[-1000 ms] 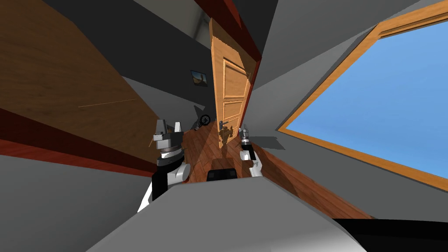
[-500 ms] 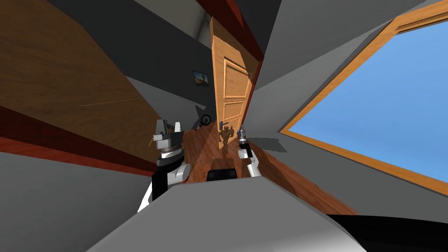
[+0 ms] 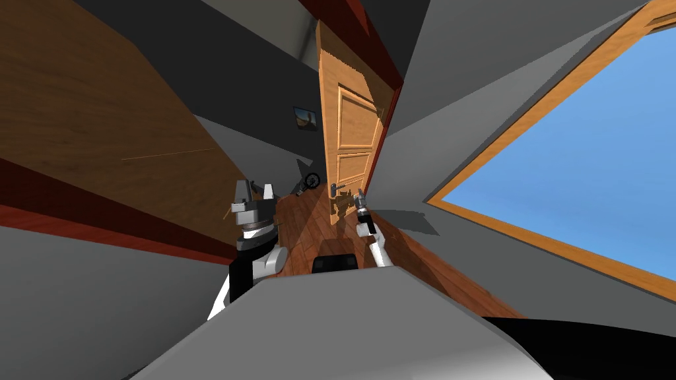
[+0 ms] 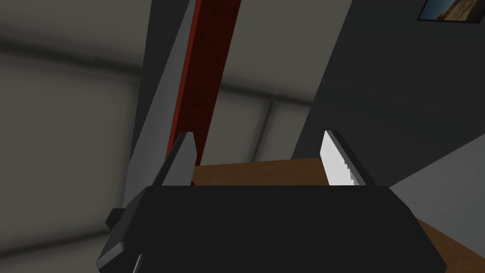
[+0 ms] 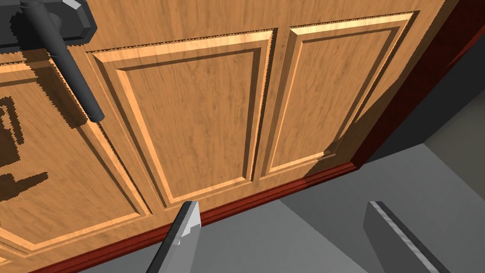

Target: Push the door open

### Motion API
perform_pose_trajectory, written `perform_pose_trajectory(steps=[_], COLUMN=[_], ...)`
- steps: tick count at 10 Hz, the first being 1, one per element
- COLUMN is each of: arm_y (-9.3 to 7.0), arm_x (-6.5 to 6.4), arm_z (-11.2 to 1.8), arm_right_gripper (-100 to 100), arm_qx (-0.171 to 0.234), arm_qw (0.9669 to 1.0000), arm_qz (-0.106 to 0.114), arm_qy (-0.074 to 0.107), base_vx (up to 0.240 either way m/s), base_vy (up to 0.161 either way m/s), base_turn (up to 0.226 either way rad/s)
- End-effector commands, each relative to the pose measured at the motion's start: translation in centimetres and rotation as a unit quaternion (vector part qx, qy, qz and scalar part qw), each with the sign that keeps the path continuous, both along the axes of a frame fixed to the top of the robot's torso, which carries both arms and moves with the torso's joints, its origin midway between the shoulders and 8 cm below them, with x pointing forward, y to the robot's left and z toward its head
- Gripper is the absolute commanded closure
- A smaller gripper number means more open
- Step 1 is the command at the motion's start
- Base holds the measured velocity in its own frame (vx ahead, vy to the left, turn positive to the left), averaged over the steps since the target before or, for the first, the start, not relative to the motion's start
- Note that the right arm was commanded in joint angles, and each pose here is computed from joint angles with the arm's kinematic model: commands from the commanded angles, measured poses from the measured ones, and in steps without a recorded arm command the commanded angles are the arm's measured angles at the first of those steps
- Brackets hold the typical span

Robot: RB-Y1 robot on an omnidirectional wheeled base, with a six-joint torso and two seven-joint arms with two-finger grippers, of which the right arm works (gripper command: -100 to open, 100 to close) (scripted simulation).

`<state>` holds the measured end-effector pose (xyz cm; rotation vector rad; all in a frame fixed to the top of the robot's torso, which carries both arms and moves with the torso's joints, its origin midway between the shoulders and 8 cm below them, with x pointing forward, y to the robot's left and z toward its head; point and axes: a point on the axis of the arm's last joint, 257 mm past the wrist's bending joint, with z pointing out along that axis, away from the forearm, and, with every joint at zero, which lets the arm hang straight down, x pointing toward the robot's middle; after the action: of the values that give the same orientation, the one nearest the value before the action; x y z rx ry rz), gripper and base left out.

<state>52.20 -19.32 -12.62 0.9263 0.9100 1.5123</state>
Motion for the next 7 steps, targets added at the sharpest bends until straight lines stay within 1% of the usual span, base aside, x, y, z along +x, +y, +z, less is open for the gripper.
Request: perform_pose_trajectory(steps=[1, 2, 3, 4, 5, 6, 7], arm_y=[0.3, 1.0, 1.0, 1.7, 1.7, 2.4, 2.4], arm_x=[0.4, 1.1, 1.1, 1.8, 1.8, 2.5, 2.5], arm_z=[-1.0, -1.4, -2.0, -2.2, -2.9, -3.2, -3.8], arm_right_gripper=[-100, -100, -100, -100, -100, -100, -100], arm_qx=[-0.002, -0.004, -0.005, -0.007, -0.007, -0.009, -0.010], arm_qw=[0.9999, 0.9998, 0.9998, 0.9996, 0.9994, 0.9991, 0.9990], arm_qz=[0.003, 0.011, 0.010, 0.018, 0.017, 0.024, 0.024], arm_qy=[0.010, 0.013, 0.019, 0.022, 0.028, 0.032, 0.037], base_vx=[0.031, 0.028, 0.019, 0.022, 0.022, 0.027, 0.024], base_vy=[-0.061, -0.066, -0.054, -0.054, -0.049, -0.062, -0.058], base_turn=[0.036, 0.056, 0.050, 0.078, 0.043, 0.062, 0.050])
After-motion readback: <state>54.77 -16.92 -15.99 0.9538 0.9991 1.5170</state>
